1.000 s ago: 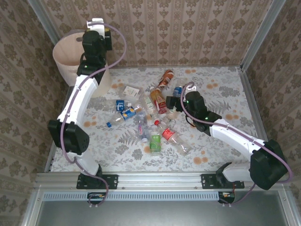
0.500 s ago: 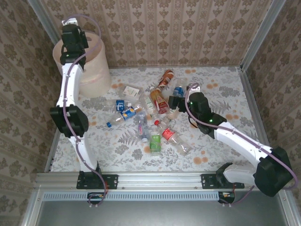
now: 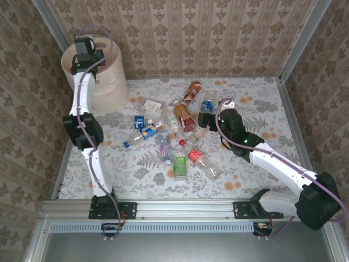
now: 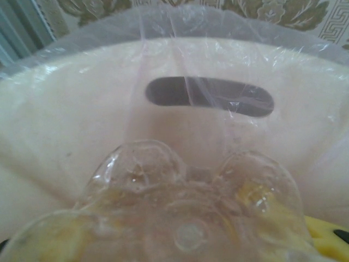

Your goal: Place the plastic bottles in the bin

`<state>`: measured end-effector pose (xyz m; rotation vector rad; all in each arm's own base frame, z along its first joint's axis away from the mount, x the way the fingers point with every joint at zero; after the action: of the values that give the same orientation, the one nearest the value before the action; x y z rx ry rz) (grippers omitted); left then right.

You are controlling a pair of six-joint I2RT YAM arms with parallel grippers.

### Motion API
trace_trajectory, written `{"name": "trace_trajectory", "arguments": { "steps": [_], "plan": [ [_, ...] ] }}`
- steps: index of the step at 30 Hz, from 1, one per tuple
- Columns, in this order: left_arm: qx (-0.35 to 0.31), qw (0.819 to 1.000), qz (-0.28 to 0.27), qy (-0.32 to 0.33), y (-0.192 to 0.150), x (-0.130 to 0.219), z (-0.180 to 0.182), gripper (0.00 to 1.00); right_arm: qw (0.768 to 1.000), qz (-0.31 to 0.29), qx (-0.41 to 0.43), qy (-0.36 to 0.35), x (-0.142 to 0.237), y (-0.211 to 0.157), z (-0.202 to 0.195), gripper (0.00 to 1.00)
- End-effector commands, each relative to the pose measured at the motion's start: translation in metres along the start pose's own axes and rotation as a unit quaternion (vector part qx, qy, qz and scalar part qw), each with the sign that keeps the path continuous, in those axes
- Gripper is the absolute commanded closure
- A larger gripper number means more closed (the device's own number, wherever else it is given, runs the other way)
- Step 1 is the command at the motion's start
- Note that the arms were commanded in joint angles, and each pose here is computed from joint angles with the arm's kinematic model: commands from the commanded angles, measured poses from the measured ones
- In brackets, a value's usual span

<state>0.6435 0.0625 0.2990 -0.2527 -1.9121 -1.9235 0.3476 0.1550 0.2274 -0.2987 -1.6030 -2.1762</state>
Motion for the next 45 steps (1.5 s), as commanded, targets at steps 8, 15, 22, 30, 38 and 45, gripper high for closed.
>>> {"name": "trace_trajectory", "arguments": {
  "steps": [8, 15, 22, 30, 38, 45],
  "plan": [
    [0.040, 0.996, 0.015, -0.075, 0.002, 0.005, -0.020, 0.35, 1.000, -0.005, 0.008, -0.029, 0.002, -0.002, -0.013, 0.00],
    [0.046, 0.996, 0.004, -0.081, 0.015, 0.019, -0.022, 0.30, 0.999, 0.008, -0.032, -0.042, -0.003, -0.010, -0.028, 0.00],
    [0.071, 0.991, -0.014, -0.116, 0.038, 0.046, -0.031, 0.24, 0.995, 0.058, -0.042, -0.063, -0.014, -0.029, -0.037, 0.00],
    [0.101, 0.980, -0.055, -0.162, 0.068, 0.086, -0.040, 0.15, 0.988, 0.097, -0.066, -0.095, -0.033, -0.050, -0.044, 0.00],
    [0.129, 0.962, -0.079, -0.226, 0.089, 0.129, -0.055, 0.09, 0.981, 0.139, -0.095, -0.100, -0.052, -0.074, -0.041, 0.00],
    [0.159, 0.943, -0.084, -0.278, 0.092, 0.166, -0.065, 0.03, 0.969, 0.177, -0.140, -0.106, -0.076, -0.095, -0.028, 0.00]
  ]
}}
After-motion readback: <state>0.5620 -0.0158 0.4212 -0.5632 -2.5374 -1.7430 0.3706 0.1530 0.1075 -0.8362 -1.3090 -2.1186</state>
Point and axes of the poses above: each hand's point on the last joint's axis, 136 mm out from that joint toward the fingers, its own x axis back along the fingers, its own z axis along the line the jaws close on, y = z × x, the point moved 1 cm from there along x, back along the fingers, and after that the axes turned 2 degrees about -x, right-handed, at the moved point
